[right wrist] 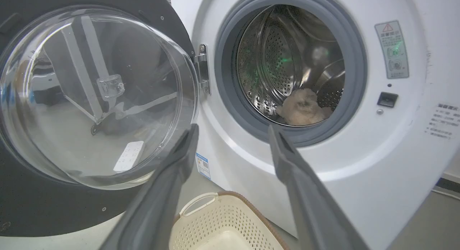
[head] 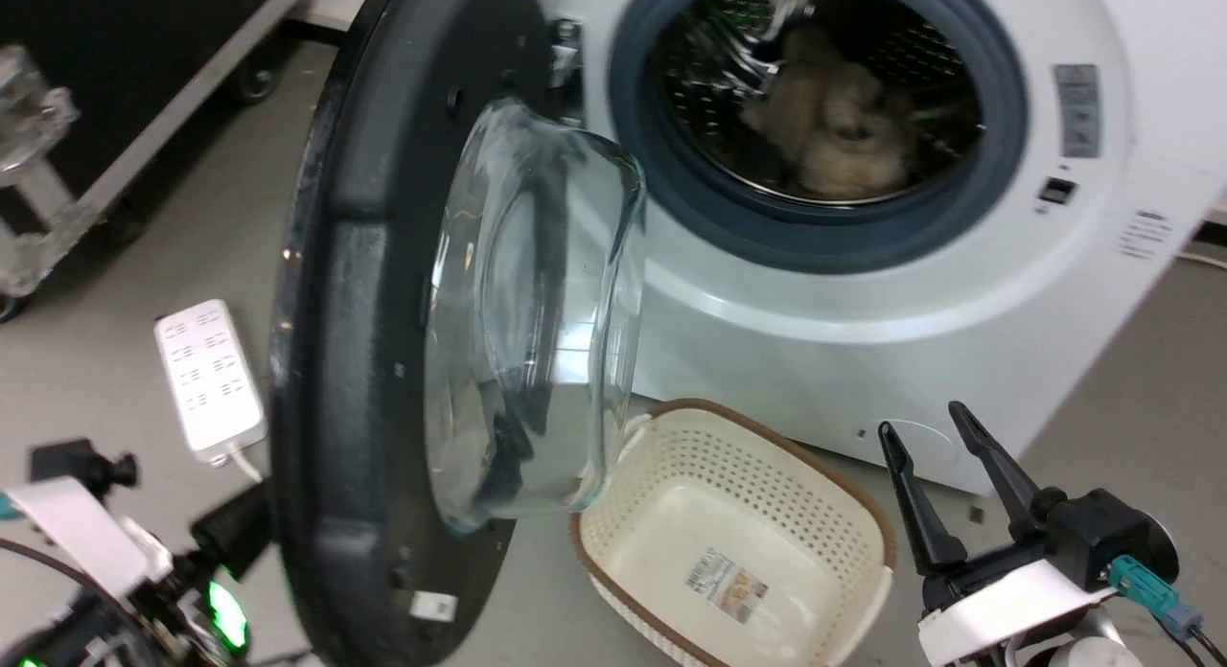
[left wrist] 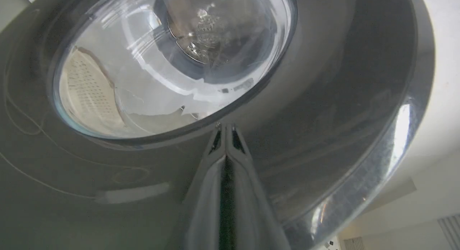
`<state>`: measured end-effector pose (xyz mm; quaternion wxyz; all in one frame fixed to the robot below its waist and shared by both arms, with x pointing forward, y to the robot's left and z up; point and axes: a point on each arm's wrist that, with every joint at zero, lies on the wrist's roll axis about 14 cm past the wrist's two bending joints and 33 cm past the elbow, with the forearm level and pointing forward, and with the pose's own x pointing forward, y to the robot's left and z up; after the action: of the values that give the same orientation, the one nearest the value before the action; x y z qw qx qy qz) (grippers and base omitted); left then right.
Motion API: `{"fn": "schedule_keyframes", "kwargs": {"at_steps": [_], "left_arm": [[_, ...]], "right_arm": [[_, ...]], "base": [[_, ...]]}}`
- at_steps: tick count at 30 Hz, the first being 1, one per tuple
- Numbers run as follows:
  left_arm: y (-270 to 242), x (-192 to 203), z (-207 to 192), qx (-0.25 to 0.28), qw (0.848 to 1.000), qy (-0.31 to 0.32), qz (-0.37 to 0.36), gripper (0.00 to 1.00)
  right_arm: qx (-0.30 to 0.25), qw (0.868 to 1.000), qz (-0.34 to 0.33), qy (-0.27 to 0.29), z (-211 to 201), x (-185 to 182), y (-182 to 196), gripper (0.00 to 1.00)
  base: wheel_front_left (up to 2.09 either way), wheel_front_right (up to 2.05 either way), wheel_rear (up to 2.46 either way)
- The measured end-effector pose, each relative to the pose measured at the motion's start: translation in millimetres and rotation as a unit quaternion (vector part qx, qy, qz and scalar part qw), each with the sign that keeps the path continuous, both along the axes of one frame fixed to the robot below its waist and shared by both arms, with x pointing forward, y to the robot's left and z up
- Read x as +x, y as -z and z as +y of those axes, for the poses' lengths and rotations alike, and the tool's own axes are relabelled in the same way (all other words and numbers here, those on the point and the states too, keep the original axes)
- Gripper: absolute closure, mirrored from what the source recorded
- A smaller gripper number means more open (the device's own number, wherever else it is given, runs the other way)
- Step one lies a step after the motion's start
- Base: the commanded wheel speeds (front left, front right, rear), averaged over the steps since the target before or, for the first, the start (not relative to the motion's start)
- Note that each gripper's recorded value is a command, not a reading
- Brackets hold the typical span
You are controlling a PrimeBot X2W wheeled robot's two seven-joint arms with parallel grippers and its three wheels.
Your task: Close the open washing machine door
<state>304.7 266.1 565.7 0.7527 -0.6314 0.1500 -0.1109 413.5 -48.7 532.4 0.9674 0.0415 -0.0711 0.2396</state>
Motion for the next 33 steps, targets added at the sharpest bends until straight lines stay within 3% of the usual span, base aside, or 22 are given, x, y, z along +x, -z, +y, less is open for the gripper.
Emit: {"fn": "schedule_keyframes", "kwargs": {"at_steps": [11, 12, 14, 19, 20, 26, 33], "left_arm": [[17, 29, -114, -0.080, 0.988, 0.134, 0.008, 1.00], [20, 40, -150, -0.097, 0.979, 0.177, 0.008, 1.00], [24, 58, -190, -0.132, 0.970, 0.205, 0.009, 1.00], [25, 91, -235, -0.155, 0.960, 0.231, 0.000, 1.00], [27, 111, -263, -0.166, 0.955, 0.245, -0.002, 1.00], [30, 154, -311, -0.180, 0.953, 0.245, 0.000, 1.00], [46, 211, -341, -0.178, 0.966, 0.185, 0.025, 1.00]], "right_arm": [[-0.011, 0.997, 0.003, 0.070, -55, 0, 5, 0.00], [-0.015, 0.995, 0.010, 0.096, -75, -1, 10, 0.00], [-0.021, 0.991, 0.020, 0.132, -102, -5, 17, 0.00], [-0.026, 0.982, 0.030, 0.183, -137, -13, 22, 0.00], [-0.028, 0.976, 0.036, 0.214, -158, -20, 25, 0.00], [-0.031, 0.962, 0.053, 0.265, -187, -36, 32, 0.00], [-0.033, 0.949, 0.075, 0.305, -209, -50, 43, 0.00]], "base": [[0.00, 0.00, 0.00], [0.00, 0.00, 0.00], [0.00, 0.00, 0.00], [0.00, 0.00, 0.00], [0.00, 0.00, 0.00], [0.00, 0.00, 0.00], [0.00, 0.00, 0.00]]}}
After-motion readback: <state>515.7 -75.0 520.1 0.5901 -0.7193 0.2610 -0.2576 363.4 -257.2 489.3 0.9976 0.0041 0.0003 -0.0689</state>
